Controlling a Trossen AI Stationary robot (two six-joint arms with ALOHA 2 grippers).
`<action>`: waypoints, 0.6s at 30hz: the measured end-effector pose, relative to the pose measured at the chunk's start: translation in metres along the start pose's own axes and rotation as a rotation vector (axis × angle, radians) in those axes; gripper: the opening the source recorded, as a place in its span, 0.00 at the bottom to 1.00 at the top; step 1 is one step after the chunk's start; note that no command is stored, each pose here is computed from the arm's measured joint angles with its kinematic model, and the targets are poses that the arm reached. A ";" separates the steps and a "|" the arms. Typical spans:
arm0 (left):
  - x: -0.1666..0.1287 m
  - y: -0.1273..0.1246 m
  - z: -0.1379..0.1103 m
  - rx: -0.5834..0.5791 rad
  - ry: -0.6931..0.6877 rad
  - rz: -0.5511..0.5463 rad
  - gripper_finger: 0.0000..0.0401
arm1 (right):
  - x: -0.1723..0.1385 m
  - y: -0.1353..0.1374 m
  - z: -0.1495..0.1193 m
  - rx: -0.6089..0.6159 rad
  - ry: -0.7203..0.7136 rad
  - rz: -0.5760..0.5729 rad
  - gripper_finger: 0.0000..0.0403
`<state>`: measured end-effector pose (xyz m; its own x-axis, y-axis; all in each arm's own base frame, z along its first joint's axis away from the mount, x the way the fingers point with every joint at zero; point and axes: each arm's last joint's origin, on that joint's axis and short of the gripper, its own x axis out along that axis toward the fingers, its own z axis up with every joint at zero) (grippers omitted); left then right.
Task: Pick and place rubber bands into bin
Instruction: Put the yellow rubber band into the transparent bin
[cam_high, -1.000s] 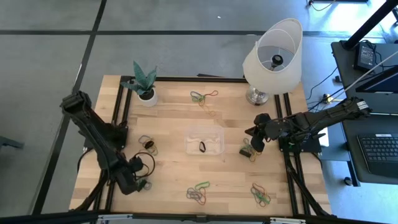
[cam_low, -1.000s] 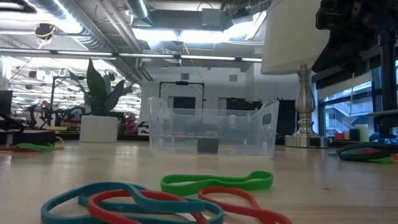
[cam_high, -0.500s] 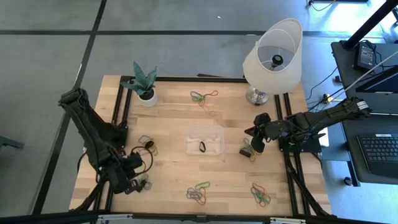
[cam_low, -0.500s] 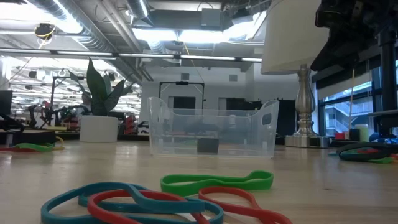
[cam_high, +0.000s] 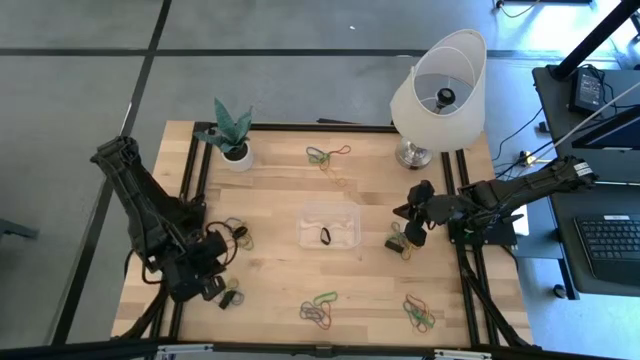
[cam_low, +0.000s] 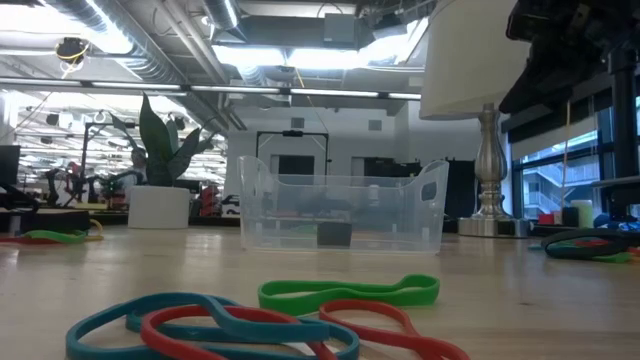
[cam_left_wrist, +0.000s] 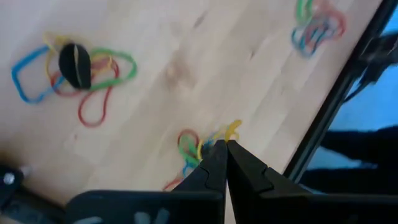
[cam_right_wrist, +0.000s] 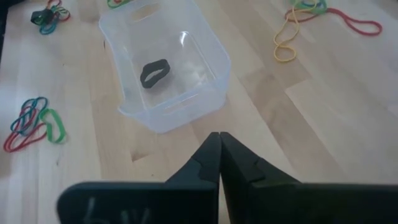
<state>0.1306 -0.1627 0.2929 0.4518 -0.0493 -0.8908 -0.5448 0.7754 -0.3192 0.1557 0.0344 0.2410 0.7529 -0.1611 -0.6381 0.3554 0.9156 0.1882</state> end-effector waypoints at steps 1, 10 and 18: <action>-0.003 0.002 0.002 -0.010 -0.024 -0.012 0.00 | 0.000 0.000 0.000 -0.008 -0.002 0.002 0.02; -0.022 0.014 0.027 -0.063 -0.461 -0.052 0.00 | 0.000 0.001 0.002 -0.071 -0.015 0.009 0.02; -0.003 0.013 0.084 -0.013 -0.552 0.071 0.00 | 0.000 0.001 0.001 -0.105 -0.015 0.009 0.02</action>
<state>0.1816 -0.0994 0.3191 0.7148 0.3432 -0.6094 -0.5946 0.7569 -0.2712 0.1569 0.0348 0.2423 0.7639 -0.1576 -0.6258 0.2895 0.9504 0.1140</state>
